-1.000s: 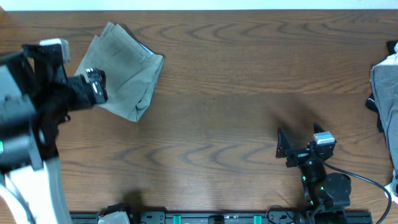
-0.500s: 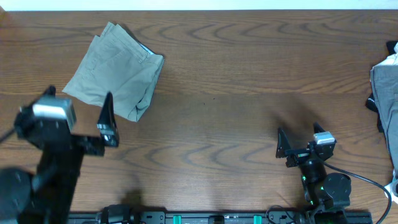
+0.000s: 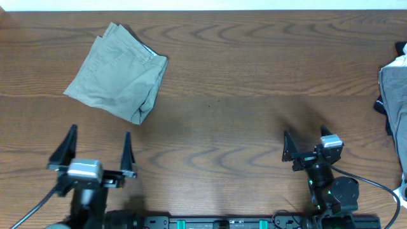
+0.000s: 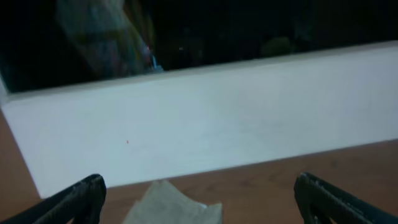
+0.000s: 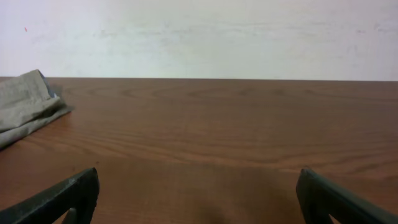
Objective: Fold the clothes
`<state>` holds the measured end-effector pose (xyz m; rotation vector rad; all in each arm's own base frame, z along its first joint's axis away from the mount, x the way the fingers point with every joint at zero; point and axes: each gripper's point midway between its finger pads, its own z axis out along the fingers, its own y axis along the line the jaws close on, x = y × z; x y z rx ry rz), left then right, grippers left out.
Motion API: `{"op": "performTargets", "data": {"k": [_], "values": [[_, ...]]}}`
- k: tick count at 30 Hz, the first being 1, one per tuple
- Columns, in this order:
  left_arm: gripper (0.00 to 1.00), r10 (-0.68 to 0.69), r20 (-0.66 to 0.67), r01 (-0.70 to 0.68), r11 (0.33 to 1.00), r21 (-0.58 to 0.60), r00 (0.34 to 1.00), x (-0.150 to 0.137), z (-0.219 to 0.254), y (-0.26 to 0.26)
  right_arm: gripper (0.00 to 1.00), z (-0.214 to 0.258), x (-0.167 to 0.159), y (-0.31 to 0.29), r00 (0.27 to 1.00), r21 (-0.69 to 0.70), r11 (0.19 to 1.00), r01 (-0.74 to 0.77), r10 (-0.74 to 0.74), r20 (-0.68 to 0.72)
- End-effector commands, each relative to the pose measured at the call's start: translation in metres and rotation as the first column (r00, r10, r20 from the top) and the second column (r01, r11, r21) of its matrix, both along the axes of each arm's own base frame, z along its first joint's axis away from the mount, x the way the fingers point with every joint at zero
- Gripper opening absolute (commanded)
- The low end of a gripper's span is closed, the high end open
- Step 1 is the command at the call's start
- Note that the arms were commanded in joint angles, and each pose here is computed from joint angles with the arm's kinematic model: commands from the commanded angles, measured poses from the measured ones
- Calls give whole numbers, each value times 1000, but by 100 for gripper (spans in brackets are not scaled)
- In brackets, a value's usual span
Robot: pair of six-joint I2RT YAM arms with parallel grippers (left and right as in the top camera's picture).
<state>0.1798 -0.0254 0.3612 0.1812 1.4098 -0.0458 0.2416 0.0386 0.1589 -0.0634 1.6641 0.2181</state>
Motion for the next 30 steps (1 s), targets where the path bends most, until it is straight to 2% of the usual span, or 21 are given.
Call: {"op": "performTargets", "data": {"k": [1, 10, 17, 24, 30], "values": [[98, -20, -18, 20, 1000, 4, 1000, 10, -31, -3, 99, -1, 0, 1, 1000, 13, 1000, -7, 7, 0], [98, -43, -165, 42, 999, -7, 985, 41, -130, -6, 99, -1, 0, 2, 1000, 13, 1000, -8, 8, 0], [98, -43, -215, 42, 999, -10, 976, 57, -180, -6, 99, -1, 0, 1, 1000, 13, 1000, -7, 7, 0], [98, -44, -288, 41, 999, -16, 957, 61, -219, -6, 99, -1, 0, 1, 1000, 13, 1000, -7, 7, 0], [98, -50, -275, 48, 999, -15, 960, 61, -217, -8, 99, -1, 0, 1, 1000, 13, 1000, -7, 7, 0]]}}
